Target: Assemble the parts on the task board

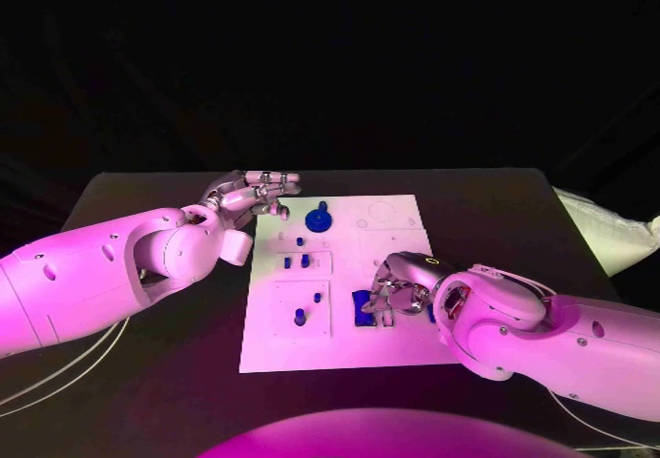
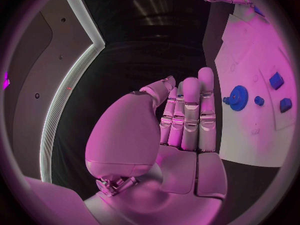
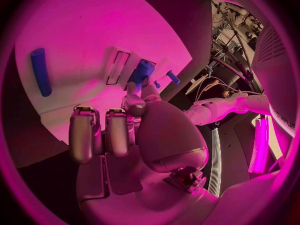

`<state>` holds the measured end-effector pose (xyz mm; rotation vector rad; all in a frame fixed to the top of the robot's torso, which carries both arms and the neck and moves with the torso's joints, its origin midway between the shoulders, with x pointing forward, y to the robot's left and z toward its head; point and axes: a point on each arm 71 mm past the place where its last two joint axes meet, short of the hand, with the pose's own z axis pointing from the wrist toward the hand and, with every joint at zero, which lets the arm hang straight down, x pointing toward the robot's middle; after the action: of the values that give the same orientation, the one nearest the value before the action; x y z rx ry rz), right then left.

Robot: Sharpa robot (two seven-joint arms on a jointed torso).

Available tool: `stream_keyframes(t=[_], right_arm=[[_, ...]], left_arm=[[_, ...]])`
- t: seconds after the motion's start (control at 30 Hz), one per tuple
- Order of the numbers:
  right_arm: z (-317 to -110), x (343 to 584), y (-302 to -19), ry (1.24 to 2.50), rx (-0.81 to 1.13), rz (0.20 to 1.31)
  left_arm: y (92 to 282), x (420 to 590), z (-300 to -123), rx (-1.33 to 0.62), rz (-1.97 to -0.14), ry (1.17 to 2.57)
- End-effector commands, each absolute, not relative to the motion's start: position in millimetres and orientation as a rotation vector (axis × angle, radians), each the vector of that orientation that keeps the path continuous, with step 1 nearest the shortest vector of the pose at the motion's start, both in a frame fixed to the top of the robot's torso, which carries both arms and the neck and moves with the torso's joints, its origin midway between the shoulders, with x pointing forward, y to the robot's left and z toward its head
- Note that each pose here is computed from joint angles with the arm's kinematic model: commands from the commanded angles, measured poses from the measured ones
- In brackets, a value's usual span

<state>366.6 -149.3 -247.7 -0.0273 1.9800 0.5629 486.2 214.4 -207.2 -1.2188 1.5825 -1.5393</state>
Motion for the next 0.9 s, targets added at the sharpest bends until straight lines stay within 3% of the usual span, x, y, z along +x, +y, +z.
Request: stream_keyframes(t=[0.03, 0.43, 0.9], right_arm=[[-254.3, 363.9, -155.7, 1.998, -0.054, 0.527], [-238.5, 359.2, -182.9, 1.977, 0.031, 0.596], [-227.6, 367.0, -234.2, 1.954, 0.01, 0.409]], left_arm=[[212.6, 485.5, -206.4, -1.215, -1.563, 1.588], [213.8, 485.4, -206.7, -1.217, -1.56, 1.59], [213.6, 485.5, -206.6, -1.216, -1.562, 1.589]])
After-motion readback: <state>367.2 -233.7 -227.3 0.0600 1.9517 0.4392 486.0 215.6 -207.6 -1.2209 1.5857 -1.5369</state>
